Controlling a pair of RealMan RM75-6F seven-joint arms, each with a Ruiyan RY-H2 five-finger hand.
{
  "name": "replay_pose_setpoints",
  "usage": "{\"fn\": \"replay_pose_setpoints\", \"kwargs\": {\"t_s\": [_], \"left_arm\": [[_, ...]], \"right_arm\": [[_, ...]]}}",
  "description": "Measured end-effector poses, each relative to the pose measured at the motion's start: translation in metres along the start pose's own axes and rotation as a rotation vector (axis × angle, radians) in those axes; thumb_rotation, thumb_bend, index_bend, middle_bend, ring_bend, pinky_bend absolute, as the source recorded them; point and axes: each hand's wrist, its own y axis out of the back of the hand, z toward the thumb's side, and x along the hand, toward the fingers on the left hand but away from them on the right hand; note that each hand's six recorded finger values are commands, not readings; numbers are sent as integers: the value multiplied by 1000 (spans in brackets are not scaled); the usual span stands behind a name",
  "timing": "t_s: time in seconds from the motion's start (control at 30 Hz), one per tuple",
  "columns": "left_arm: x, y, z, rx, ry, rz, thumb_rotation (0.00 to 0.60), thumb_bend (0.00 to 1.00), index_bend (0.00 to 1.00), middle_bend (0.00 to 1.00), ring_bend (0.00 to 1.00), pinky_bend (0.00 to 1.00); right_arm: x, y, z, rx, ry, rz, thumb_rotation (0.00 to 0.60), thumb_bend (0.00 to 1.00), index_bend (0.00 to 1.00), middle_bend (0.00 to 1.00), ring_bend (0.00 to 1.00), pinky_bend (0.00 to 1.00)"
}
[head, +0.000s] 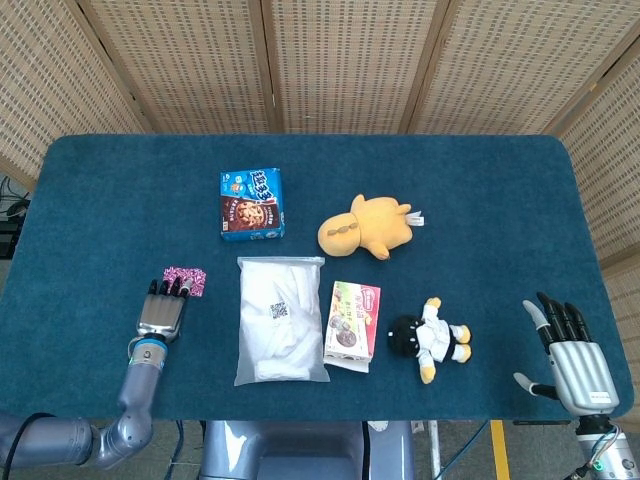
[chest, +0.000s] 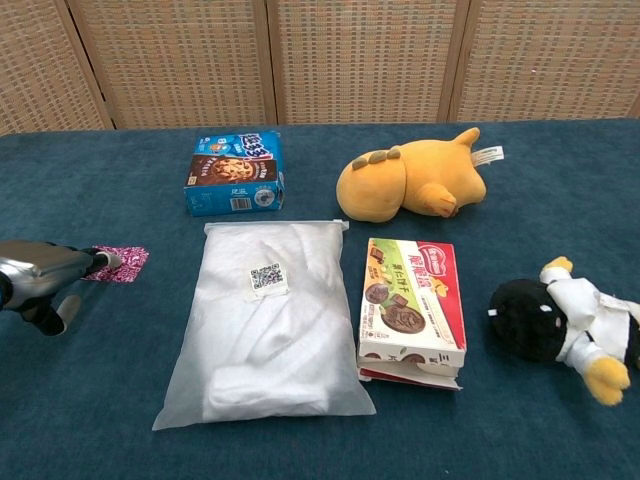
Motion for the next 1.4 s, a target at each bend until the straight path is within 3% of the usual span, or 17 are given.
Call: {"fn": "replay_pose_setpoints", "kwargs": {"t_s": [0.4,0.57,0.87,1.1,1.4], "left_arm": [[4,-18,-31,11,62,-45,600,750,0,0,0,0],[7,-32,-52,12,101,-74,600,751,0,0,0,0],[9,-39,-89,20,161,-86,600,755,0,0,0,0],[7,-23,-106,-18,168,-40,600,757,0,0,0,0],[-13,26,-101,-109,90,60,600,763,0,0,0,0]], "right_arm": [[0,0,2,2,3,1,600,0,0,0,0,0],[0,0,2,2,3,-2,600,0,0,0,0,0],[2,1,5,5,14,-10,600,0,0,0,0,0],[2,1,4,5,10,-11,600,0,0,0,0,0],[1,1,3,0,7,-7,600,0,0,0,0,0]]}}
